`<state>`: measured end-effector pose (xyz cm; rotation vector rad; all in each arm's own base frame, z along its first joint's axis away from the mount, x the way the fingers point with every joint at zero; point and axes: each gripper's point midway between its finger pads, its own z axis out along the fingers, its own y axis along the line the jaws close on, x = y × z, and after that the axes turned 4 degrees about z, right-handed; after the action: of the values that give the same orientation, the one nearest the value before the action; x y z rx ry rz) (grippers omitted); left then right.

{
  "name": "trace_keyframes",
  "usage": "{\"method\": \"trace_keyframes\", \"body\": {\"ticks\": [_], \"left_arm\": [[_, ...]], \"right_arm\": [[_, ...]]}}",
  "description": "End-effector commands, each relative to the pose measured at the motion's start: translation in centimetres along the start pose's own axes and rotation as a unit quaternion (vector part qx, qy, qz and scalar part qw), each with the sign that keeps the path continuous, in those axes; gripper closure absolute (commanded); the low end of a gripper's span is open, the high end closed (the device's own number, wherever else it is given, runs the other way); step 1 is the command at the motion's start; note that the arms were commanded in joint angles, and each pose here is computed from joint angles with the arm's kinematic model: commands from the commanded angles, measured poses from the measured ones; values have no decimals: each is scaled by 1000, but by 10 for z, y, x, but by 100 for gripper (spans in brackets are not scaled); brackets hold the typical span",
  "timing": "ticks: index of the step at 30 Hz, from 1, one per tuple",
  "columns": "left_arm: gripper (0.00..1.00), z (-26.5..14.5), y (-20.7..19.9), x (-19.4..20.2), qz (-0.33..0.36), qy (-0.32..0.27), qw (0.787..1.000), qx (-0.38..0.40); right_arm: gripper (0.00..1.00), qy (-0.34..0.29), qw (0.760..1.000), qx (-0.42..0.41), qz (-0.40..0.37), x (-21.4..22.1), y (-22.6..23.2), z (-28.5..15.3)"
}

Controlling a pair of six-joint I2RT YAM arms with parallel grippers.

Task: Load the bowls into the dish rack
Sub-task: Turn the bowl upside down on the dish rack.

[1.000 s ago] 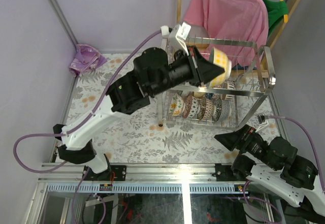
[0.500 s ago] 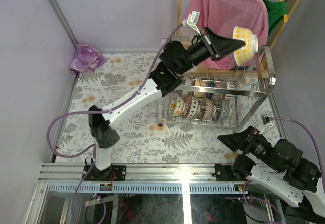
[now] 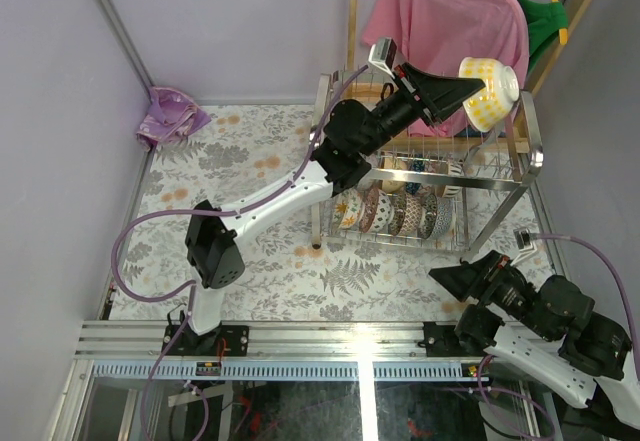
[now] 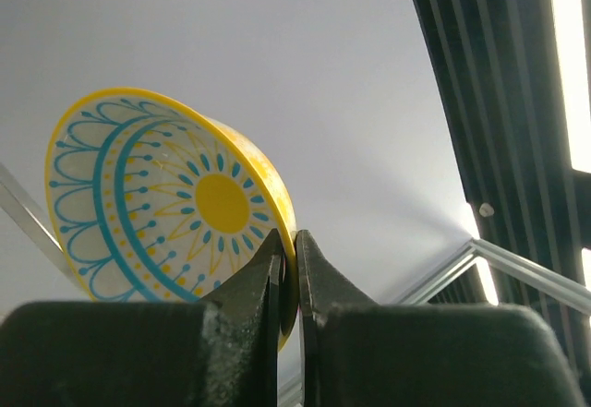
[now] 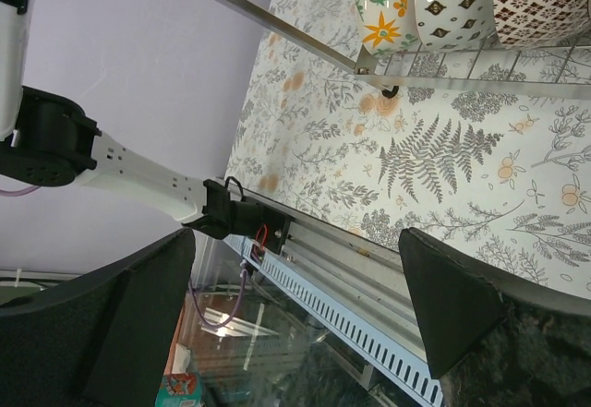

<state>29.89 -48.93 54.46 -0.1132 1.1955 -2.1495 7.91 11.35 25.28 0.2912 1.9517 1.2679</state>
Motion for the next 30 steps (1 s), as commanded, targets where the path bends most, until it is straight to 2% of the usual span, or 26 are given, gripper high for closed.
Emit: {"method": "trace_keyframes", "body": {"ticks": [1,7,13,16,18,21,24,30], "left_arm": [[100,0,27,-7,-15,-24,999,-35],[100,-6,33,-10,1,-26,995,-98],[100,-10,30,-9,2,-29,993,-116],[100,-10,7,-11,1,-31,996,-81],[100,-12,-1,-13,5,-35,996,-86],[100,-14,-19,-16,11,-35,997,-74],[100,-18,-16,-18,8,-39,995,-94],[100,-8,7,-15,-27,-33,993,-107]], "right_arm": [[0,-13,1000,-15,8,-8,8,-7],[1,-23,999,-30,-22,-26,33,-19],[1,-24,992,-45,-117,-64,101,-30],[2,-57,983,-57,-168,-102,150,-41],[5,-83,976,-47,-197,-126,173,-44],[5,-150,963,-42,-218,-172,206,-65],[2,-191,954,-16,-230,-198,221,-62],[0,-211,947,-5,-244,-212,239,-45]]}}
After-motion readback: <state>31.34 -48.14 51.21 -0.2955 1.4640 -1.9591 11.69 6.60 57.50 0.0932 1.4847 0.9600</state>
